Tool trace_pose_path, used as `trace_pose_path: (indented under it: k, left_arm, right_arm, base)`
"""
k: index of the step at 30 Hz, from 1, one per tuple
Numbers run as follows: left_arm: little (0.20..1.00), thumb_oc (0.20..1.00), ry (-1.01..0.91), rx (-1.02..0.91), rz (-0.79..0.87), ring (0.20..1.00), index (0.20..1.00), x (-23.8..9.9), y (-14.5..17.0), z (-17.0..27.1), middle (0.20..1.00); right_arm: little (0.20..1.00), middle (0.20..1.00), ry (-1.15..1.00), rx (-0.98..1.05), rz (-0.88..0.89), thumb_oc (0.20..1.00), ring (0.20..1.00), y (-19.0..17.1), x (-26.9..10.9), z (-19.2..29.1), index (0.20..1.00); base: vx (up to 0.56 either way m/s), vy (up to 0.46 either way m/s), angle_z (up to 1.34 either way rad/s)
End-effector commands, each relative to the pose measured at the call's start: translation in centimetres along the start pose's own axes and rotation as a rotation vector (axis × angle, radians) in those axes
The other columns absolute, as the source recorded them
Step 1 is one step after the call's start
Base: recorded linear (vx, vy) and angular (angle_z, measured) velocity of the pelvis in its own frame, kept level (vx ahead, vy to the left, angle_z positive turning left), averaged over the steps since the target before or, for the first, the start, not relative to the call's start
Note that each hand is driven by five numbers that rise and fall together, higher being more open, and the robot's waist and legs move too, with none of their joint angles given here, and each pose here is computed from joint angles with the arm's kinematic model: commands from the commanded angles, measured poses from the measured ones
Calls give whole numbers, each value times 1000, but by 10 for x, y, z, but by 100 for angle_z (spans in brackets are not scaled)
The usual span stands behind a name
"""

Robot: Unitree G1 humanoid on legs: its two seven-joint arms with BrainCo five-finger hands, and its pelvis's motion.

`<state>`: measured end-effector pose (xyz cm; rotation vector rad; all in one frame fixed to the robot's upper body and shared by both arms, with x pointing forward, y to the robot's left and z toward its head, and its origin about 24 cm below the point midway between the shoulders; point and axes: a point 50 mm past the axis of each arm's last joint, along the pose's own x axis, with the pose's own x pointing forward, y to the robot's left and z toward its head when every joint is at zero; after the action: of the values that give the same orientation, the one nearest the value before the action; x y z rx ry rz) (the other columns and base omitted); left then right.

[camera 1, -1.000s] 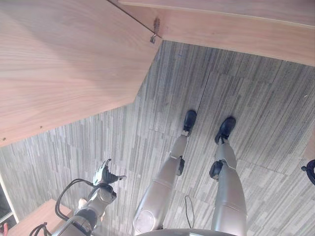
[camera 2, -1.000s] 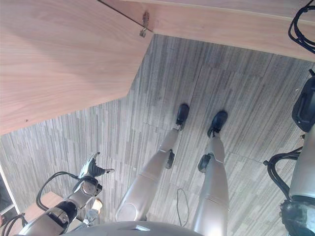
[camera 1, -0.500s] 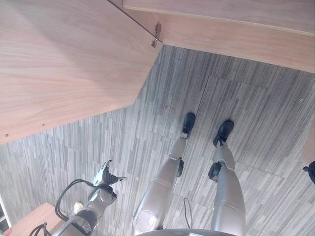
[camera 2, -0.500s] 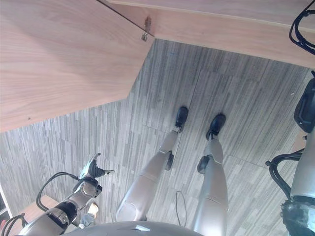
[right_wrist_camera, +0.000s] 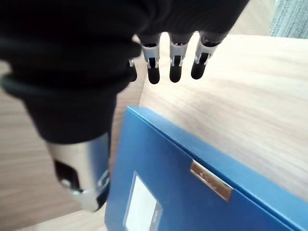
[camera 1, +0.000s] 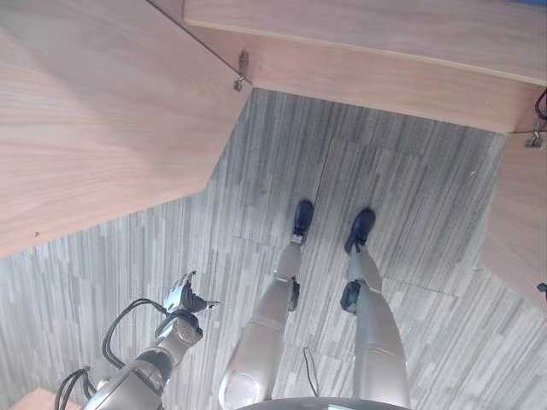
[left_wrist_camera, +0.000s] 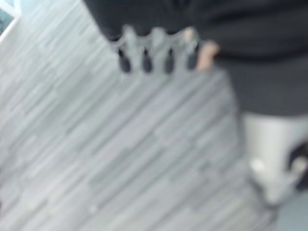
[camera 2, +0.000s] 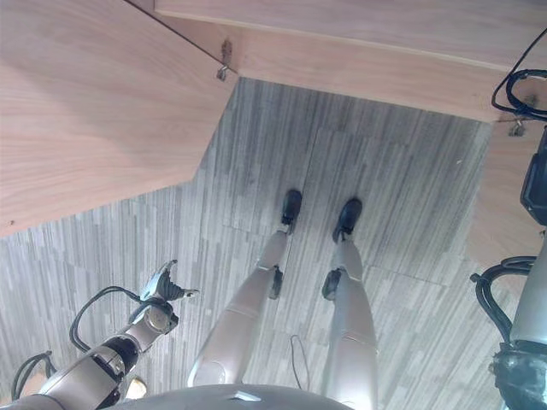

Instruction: Put the empty folder in the office cabinet

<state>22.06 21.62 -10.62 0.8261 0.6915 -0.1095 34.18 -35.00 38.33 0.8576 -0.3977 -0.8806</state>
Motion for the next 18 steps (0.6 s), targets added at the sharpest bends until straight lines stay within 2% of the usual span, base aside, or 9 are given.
trace_pose_path:
  k: [1, 2, 3, 18]
  left_arm:
    - [1000, 1000, 181, -1, 6, 1000, 1000, -10, -6, -41, 1000]
    - [1000, 1000, 181, -1, 6, 1000, 1000, -10, -6, -41, 1000]
    - [1000, 1000, 184, -3, 7, 1000, 1000, -11, -6, -41, 1000]
    - [1000, 1000, 179, -27, 25, 1000, 1000, -9, -4, -37, 1000]
  right_arm:
    - [598, 598, -115, -196, 12, 598, 598, -6, 4, 5, 598]
    - [598, 598, -115, -196, 12, 598, 598, -6, 4, 5, 598]
    - [200, 200, -121, -205, 18, 200, 200, -5, 4, 6, 200]
    - [200, 200, -128, -209, -29, 200, 200, -14, 7, 8, 200]
  base:
    - [0, 0, 0]
    - [0, 0, 0]
    - [0, 0, 0]
    - [0, 0, 0]
